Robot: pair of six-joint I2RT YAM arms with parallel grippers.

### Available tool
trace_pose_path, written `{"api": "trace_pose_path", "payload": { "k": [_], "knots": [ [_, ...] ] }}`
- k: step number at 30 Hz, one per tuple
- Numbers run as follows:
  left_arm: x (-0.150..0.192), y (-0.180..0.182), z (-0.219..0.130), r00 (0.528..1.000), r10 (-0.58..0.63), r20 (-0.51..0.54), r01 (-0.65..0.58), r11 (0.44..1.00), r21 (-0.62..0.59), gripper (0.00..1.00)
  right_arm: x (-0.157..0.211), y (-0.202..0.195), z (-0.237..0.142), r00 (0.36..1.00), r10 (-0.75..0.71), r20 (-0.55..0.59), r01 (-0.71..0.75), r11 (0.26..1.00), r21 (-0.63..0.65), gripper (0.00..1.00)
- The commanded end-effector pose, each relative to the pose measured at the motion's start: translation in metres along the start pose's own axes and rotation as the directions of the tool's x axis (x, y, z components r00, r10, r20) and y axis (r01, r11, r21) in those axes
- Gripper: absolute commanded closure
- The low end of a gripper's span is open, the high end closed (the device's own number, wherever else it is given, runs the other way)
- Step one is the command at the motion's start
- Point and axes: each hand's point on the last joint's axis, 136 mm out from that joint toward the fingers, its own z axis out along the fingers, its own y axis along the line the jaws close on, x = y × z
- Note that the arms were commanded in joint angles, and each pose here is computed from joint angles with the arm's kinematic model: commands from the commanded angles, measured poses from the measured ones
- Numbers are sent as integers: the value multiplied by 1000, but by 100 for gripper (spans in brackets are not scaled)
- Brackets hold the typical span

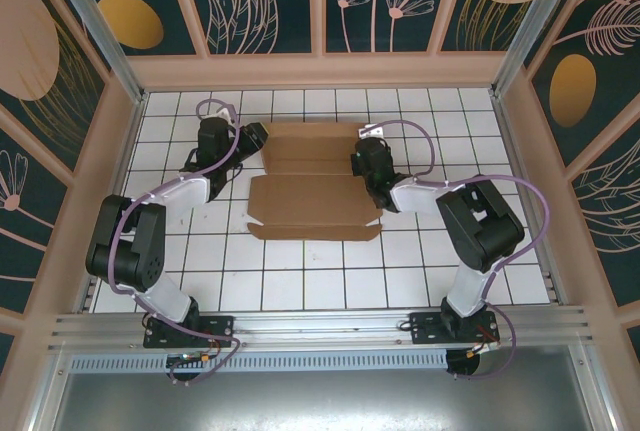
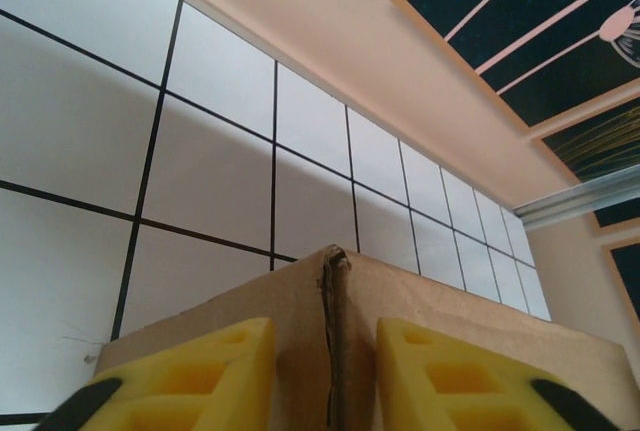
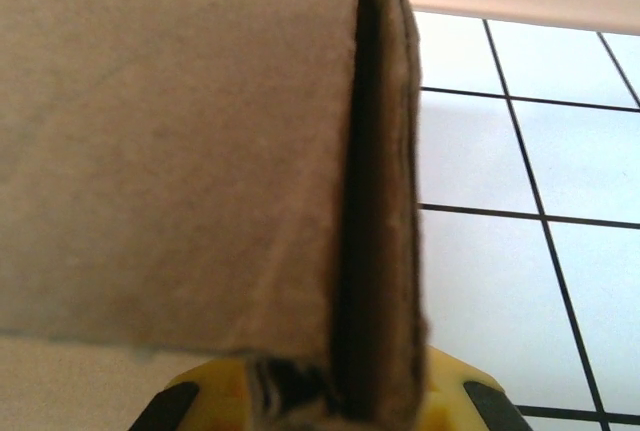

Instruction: Fold the paper box

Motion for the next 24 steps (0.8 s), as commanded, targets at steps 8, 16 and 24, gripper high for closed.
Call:
{"api": "trace_pose_path", "payload": {
  "k": [8,16,24],
  "knots": [
    [18,34,4,999,-4,-53,-2,993,-118,75,-54,24,-51,992,81,94,-45,940,-338,44],
    [19,35,7,998,-2,-61,-6,992,-125,75,-86,8,-79,962,249,110,-159,843,-513,35],
    [20,36,9,997,-4,-72,-5,992,-126,75,-84,0,-37,957,286,-50,-279,862,-423,49]
  ]
}}
